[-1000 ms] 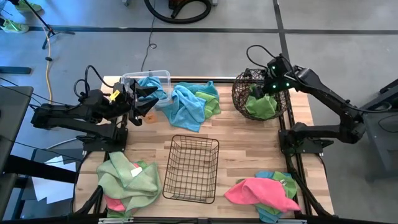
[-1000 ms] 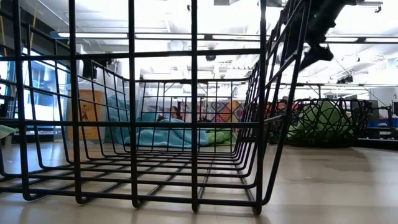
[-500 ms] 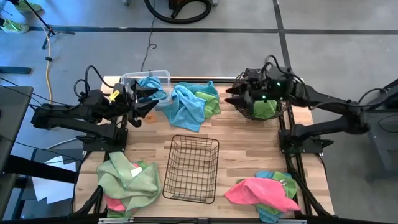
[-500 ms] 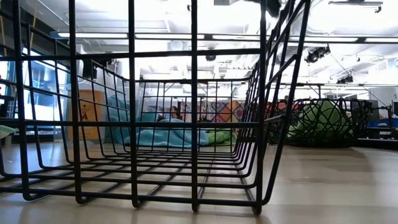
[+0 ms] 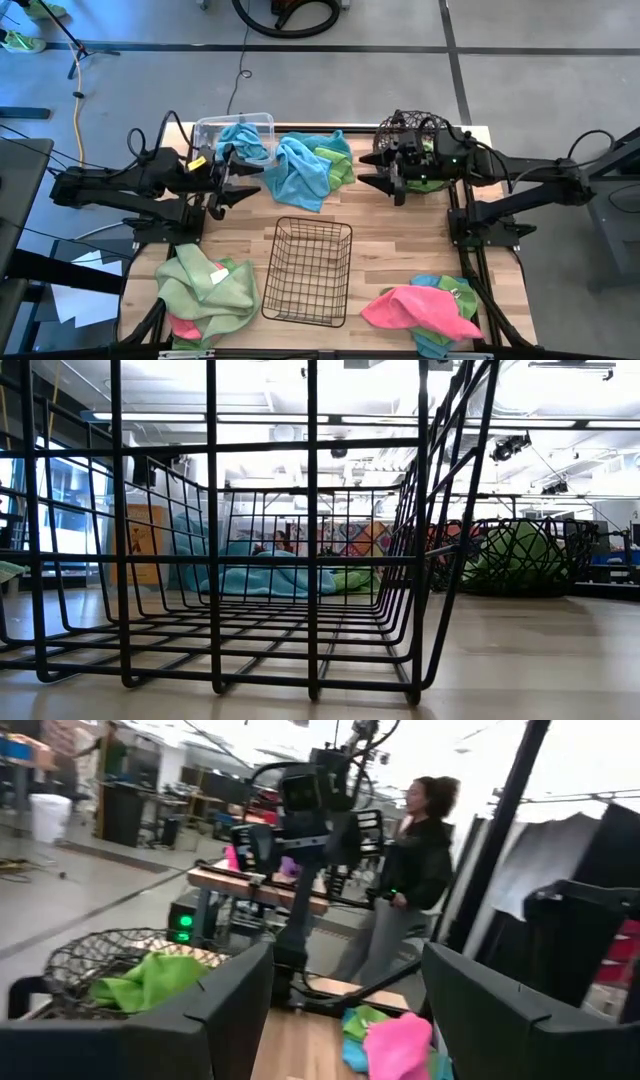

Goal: Sort microfiber towel by color & place in baskets
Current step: Put the pink microfiber towel into the black wire basket

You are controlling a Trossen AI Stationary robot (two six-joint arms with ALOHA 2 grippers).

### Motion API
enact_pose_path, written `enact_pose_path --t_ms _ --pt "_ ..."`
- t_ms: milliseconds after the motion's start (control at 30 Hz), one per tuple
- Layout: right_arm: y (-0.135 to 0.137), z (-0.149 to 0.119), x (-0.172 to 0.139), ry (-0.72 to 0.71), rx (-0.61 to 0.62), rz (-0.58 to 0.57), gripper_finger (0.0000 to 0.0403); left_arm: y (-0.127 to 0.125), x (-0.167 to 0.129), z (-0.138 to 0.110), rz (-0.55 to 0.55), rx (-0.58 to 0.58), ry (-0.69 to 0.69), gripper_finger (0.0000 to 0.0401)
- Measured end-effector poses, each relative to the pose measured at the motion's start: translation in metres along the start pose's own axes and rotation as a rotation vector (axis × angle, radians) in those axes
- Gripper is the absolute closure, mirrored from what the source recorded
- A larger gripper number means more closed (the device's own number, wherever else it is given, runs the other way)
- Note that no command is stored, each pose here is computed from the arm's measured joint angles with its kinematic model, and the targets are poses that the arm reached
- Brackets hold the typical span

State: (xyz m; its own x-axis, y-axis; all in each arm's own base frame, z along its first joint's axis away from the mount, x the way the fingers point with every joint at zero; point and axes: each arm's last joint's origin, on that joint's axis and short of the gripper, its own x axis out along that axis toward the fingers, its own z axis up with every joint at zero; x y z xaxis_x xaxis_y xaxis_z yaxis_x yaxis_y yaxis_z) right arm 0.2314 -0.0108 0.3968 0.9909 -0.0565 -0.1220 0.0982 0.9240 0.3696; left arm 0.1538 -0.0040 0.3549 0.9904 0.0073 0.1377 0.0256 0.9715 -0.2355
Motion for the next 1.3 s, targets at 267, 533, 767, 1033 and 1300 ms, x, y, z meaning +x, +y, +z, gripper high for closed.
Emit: enact_pose_path --t_ms 267,533,767,1033,1300 --pt "-0.001 -0.001 0.000 0.009 -0.051 -0.013 0.0119 0.000 0.000 0.001 -0.007 -0.030 -0.007 0.0158" --pt "0.001 -0.003 0.000 0.050 -0.115 0.053 0.0119 0.000 0.000 0.005 0.015 -0.107 -0.061 0.0158" --pt "0.002 -0.012 -0.002 0.177 -0.068 0.177 0.0119 0.001 0.000 0.005 0.069 -0.109 -0.074 0.0158" --pt "0.021 -0.051 -0.015 0.626 0.246 0.257 0.0119 0.002 0.000 0.006 0.110 -0.110 -0.087 0.0158" --pt "0.076 -0.105 -0.035 0.944 0.340 0.082 0.0119 0.003 0.000 0.006 0.110 -0.135 -0.088 0.0158"
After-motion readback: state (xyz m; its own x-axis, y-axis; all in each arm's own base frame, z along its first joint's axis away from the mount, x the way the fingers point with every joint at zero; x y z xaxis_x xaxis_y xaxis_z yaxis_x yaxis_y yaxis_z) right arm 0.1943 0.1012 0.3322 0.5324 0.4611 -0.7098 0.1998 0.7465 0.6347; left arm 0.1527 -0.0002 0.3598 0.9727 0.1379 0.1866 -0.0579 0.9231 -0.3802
